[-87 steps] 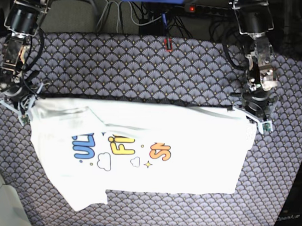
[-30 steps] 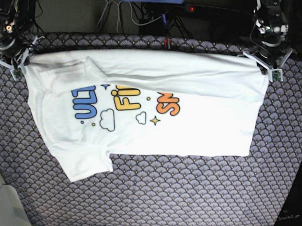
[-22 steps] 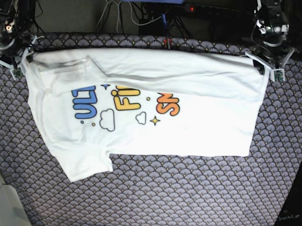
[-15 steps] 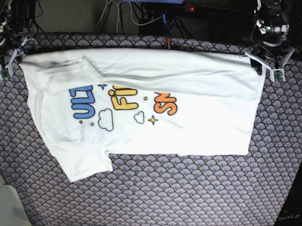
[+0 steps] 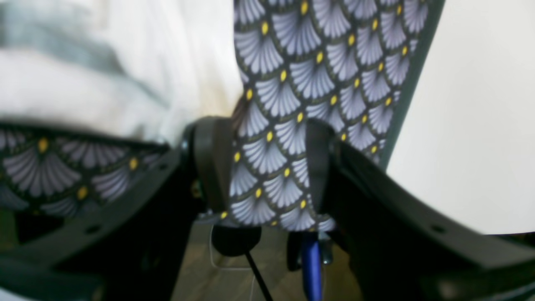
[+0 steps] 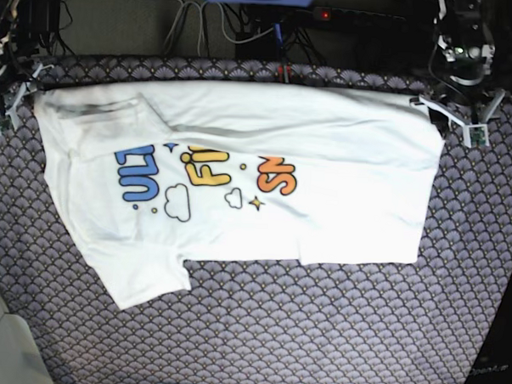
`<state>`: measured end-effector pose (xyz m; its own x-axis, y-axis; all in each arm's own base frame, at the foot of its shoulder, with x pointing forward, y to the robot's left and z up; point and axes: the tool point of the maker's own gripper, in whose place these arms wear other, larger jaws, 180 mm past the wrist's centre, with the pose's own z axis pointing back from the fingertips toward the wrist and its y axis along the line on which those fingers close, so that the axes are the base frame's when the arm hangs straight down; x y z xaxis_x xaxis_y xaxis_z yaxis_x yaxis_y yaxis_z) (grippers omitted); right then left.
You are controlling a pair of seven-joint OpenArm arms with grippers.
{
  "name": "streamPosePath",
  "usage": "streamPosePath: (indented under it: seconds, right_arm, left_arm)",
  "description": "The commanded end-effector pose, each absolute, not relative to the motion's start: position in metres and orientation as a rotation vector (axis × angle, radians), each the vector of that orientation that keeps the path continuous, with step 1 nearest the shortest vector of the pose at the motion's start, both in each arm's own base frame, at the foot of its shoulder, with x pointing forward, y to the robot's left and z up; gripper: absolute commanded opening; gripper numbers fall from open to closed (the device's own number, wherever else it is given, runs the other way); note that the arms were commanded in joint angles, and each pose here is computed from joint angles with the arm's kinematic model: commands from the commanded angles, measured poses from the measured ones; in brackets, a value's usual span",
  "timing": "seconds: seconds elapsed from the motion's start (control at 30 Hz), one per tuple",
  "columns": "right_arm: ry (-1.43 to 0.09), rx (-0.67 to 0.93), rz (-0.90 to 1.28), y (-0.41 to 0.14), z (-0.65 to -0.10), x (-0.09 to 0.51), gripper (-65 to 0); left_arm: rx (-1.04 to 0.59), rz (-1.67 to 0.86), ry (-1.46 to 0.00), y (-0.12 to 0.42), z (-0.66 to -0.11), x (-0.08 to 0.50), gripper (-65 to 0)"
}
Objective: Fold the T-shirt properly
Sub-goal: 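Release the shirt and move both grippers toward the hem, then grasp the hem edge with both grippers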
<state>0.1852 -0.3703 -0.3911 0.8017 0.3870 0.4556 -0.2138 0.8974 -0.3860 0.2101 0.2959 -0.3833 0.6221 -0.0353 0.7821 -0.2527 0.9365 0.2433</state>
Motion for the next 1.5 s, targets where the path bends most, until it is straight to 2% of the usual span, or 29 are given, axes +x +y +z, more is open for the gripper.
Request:
streamPosePath:
  seconds: [0.0, 0.2, 0.33, 0.63, 0.8, 1.07, 1.47]
  right_arm:
    - [-0.606, -0.365, 0.334, -0.379, -0.373, 0.200, -35.3]
    - [-0.742, -0.404, 0.321, -0.384, -0.337, 0.253, -35.1]
    - [-0.839, -0.364, 0.364, -0.359, -0.321, 0.305, -35.1]
    - [-0.787, -0.197, 0.369, -0.328, -0.355, 0.405, -35.1]
    - [-0.832, -0.077, 0.328, -0.313, -0.359, 0.446, -35.1]
    - [-0.885, 0.014, 0.383, -0.282, -0.369, 0.465, -35.1]
    - [-0.922, 0.013, 0.376, -0.288, -0.365, 0.465, -35.1]
  left_arm:
    - [0.394, 0.129, -0.963, 0.308, -0.360, 0.218, -31.8]
    - [0.418, 0.161, -1.100, 0.314, -0.319, 0.251, -31.8]
    - [0.391, 0.199, -1.182, 0.310, -0.303, 0.286, -31.8]
    - [0.320, 0.269, -1.263, 0.303, -0.290, 0.351, -31.8]
    - [0.306, 0.290, -1.271, 0.307, -0.288, 0.370, -31.8]
    - [0.297, 0.306, -1.255, 0.313, -0.294, 0.384, -31.8]
    - [0.283, 0.318, -1.243, 0.313, -0.300, 0.391, -31.8]
